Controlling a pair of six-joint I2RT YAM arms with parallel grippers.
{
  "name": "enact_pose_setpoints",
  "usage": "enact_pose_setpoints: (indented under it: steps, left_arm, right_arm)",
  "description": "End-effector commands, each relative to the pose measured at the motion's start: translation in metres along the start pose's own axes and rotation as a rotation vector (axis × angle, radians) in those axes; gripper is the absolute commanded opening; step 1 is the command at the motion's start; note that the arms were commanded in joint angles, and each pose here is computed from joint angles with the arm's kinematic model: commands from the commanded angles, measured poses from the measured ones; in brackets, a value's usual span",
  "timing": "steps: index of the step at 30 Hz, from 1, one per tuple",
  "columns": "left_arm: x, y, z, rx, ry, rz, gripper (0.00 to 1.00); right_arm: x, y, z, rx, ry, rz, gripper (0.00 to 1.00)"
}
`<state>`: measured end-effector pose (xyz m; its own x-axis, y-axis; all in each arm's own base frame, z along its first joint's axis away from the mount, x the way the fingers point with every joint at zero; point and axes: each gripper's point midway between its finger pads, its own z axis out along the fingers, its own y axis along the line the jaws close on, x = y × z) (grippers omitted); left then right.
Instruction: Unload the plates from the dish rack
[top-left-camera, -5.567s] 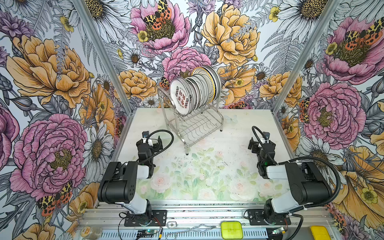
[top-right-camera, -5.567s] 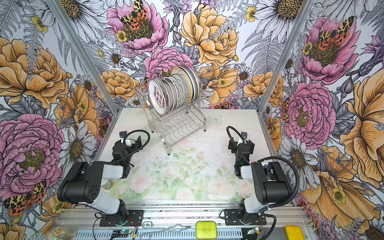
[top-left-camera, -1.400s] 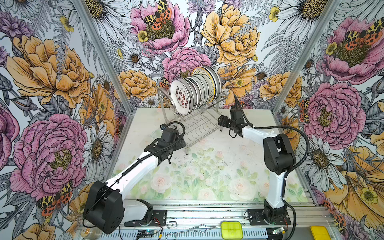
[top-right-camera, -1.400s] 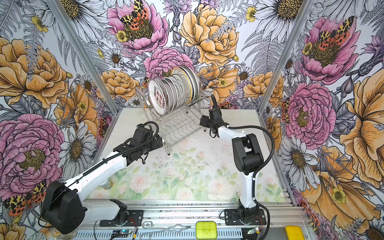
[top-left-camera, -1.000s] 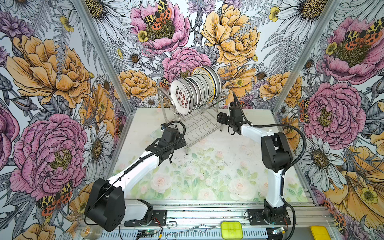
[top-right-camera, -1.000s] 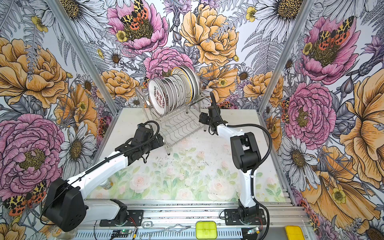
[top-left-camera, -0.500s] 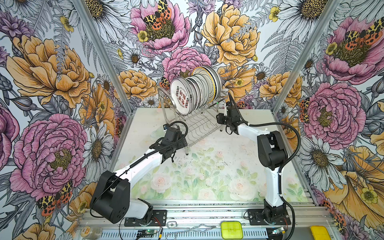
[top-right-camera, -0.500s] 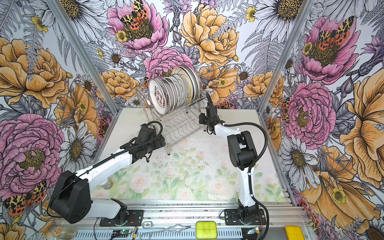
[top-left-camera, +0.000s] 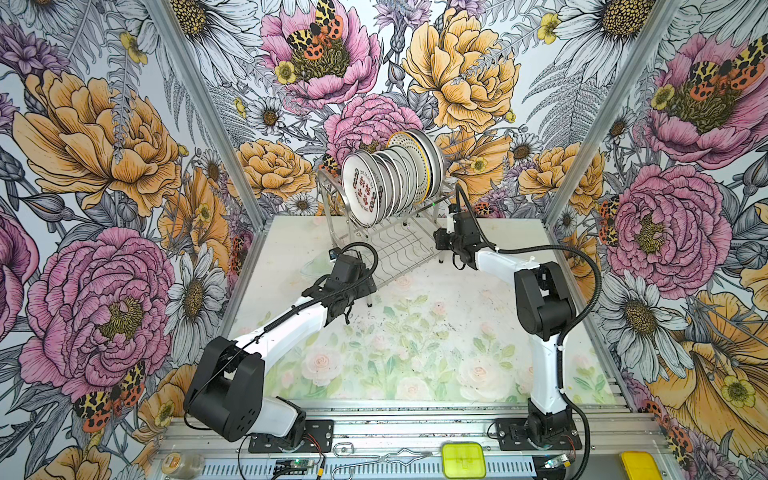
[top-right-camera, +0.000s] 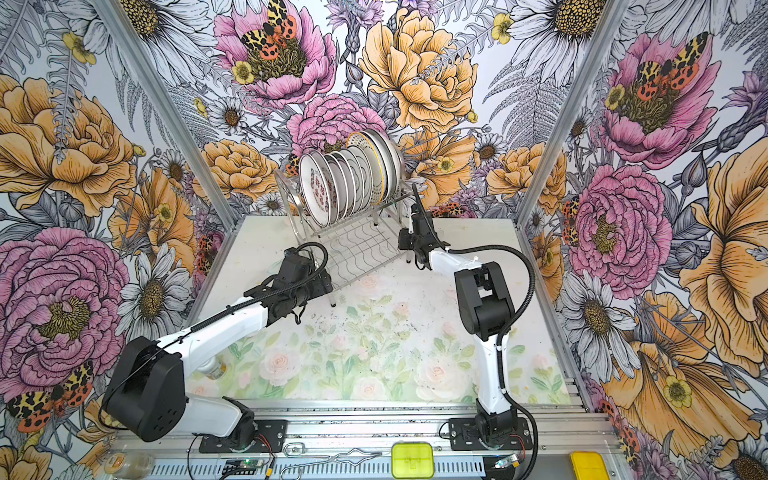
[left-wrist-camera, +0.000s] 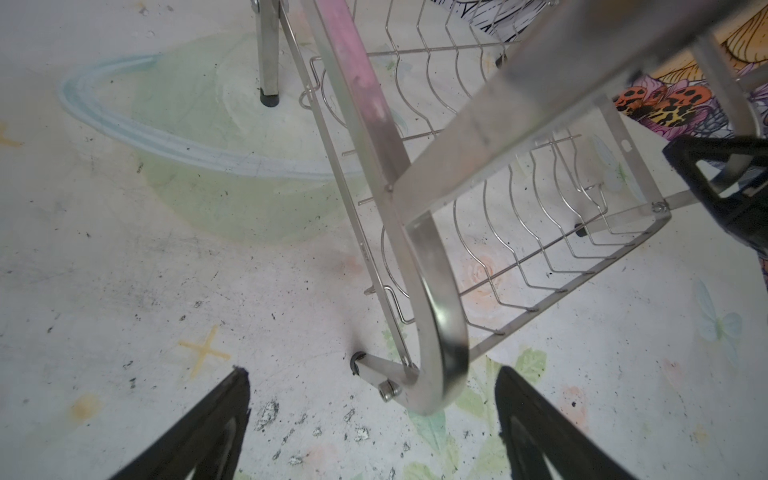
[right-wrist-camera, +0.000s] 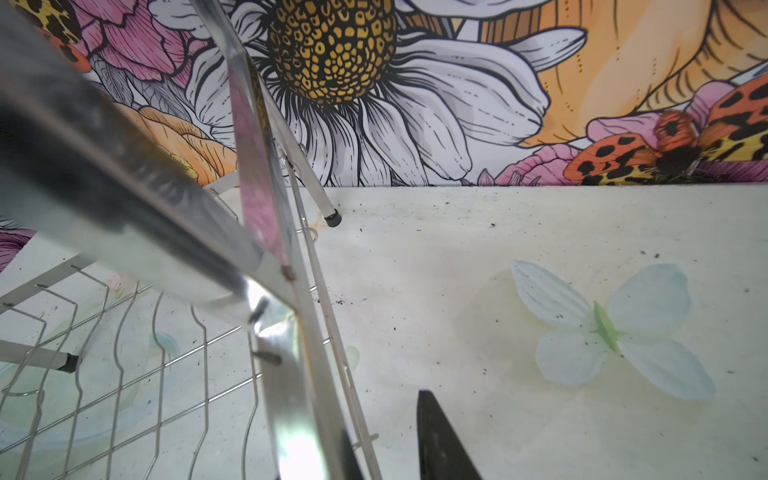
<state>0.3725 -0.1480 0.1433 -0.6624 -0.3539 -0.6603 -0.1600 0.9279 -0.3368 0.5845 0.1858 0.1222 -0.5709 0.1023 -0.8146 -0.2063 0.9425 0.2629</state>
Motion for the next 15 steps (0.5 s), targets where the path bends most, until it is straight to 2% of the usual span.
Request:
enact_pose_setpoints:
  steps: [1, 7, 10, 15]
  left_arm:
    - [-0.01, -0.015, 0.004, 0.043, -0.036, 0.007, 0.92]
    - [-0.009, -0.023, 0.019, 0.044, -0.033, 0.041, 0.87]
    - [-0.005, -0.028, 0.026, 0.045, -0.019, 0.056, 0.85]
    - [-0.001, -0.037, 0.034, 0.051, -0.009, 0.076, 0.74]
  right_arm:
    - [-0.005, -0.012, -0.005, 0.044, -0.031, 0.125, 0.17]
    - [-0.006, -0.014, -0.012, 0.055, -0.034, 0.1, 0.08]
    - [-0.006, -0.015, -0.016, 0.063, -0.036, 0.086, 0.08]
    - [-0.004, -0.02, -0.026, 0.094, -0.039, 0.065, 0.02]
